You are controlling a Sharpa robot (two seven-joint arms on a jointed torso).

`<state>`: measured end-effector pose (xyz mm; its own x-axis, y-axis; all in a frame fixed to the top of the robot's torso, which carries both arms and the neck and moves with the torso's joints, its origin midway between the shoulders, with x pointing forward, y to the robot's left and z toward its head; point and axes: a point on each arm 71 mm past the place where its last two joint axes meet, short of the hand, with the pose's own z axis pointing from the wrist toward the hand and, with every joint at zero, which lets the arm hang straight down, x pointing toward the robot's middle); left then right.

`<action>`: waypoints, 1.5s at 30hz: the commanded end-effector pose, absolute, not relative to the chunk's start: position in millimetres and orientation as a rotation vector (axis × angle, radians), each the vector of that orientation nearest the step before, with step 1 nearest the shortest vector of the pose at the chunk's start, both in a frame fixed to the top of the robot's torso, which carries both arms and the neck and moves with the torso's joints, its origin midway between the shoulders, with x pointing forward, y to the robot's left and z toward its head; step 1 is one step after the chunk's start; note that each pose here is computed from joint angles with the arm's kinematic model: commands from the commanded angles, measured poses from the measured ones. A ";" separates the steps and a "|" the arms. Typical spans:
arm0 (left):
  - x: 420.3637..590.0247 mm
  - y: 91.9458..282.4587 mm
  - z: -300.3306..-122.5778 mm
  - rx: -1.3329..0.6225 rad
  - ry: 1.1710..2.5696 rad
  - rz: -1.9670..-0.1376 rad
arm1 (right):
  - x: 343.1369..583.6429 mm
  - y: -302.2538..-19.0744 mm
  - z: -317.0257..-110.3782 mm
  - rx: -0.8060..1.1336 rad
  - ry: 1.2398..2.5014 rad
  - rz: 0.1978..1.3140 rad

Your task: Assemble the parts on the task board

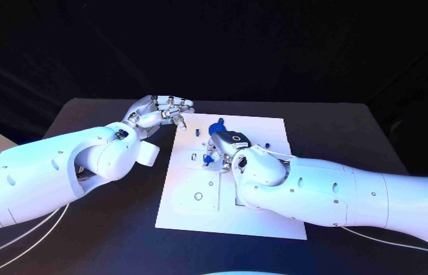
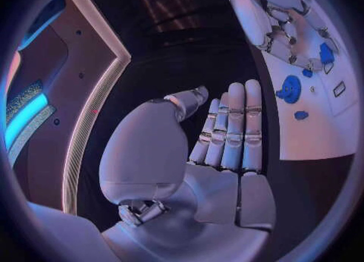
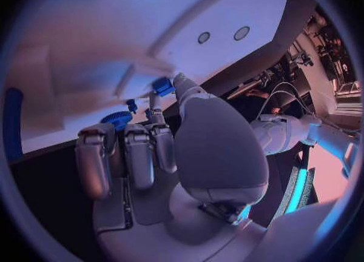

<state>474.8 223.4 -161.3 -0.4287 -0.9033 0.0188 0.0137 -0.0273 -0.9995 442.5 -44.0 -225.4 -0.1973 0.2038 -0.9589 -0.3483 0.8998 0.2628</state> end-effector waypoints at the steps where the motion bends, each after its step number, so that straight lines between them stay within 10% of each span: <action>1: 474.1 220.8 -160.3 -0.955 1.508 -1.577 | 441.6 -42.7 -228.0 -0.142 1.716 0.480; 29: 474.4 221.6 -160.5 -0.957 1.507 -1.573 | 440.7 -43.3 -225.8 -0.145 1.691 0.495; 45: 474.4 225.0 -161.2 -0.961 1.506 -1.563 | 433.0 -58.9 -212.4 -0.057 1.564 0.716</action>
<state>474.9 226.6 -162.1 -0.4238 -0.9056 0.0161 0.0109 -0.0228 -0.9997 435.7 -62.3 -218.2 -0.1633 0.2895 -0.9432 -0.3902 0.8591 0.3312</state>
